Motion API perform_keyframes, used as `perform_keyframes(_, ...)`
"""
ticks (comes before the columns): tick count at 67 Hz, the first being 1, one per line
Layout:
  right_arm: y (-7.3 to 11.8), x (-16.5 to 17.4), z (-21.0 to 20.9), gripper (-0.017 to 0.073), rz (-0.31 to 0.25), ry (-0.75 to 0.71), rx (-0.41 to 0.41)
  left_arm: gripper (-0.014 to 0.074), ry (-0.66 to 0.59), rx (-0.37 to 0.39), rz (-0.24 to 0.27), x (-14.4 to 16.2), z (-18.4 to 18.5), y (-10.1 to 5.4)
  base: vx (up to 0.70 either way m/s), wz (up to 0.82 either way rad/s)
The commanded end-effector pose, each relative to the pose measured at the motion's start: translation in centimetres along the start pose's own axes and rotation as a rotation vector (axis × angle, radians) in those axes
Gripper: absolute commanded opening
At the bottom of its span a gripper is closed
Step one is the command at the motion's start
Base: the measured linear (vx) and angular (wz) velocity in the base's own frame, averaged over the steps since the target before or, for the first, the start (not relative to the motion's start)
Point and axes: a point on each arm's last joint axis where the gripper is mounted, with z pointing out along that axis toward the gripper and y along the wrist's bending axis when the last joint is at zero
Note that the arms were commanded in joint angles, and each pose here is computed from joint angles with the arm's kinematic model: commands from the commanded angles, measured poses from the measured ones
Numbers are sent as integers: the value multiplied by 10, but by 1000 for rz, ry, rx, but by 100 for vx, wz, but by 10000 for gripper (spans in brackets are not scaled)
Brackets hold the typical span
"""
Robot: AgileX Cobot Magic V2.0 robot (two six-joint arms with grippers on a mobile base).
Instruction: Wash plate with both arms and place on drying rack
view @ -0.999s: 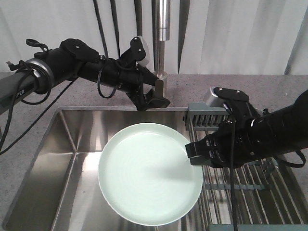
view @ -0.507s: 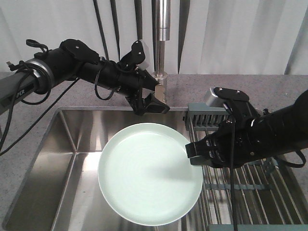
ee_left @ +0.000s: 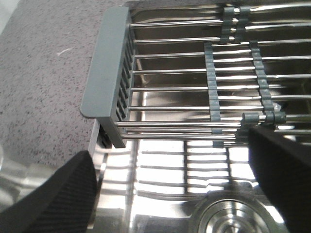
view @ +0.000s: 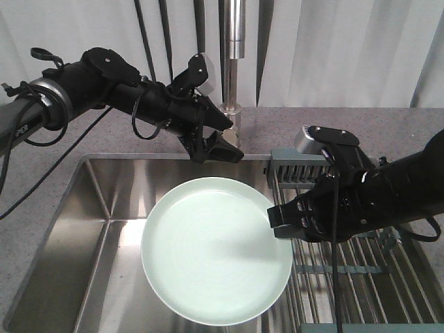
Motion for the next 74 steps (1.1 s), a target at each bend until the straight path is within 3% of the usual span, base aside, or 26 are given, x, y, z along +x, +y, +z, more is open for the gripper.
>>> perform_keyframes(1, 9, -10, -15, -1, -12, -84, -21, 593, -39, -75, -45, -43, -45, -18, 0, 0)
perform_keyframes(13, 9, -10, -15, -1, -12, -84, -21, 585, 36, -255, -238, -50, -79, -20, 0, 0)
perform_keyframes(20, 9, -10, -15, -1, -12, -84, -21, 576, 69, -337, -393, -53, -101, -26, 0, 0)
perform_keyframes(32, 9, -10, -15, -1, -12, -85, -21, 548, 134, -464, -532, -62, -139, -47, 0, 0)
perform_keyframes(49, 9, -10, -15, -1, -12, -85, -21, 534, 145, -575, -564, -71, -182, -91, 0, 0)
perform_keyframes(62, 9, -10, -15, -1, -12, -85, -21, 534, 146, -692, -589, -46, -199, -125, 0, 0)
perform_keyframes(74, 9, -10, -15, -1, -12, -85, -21, 534, 118, -744, -601, -20, -206, -158, 0, 0)
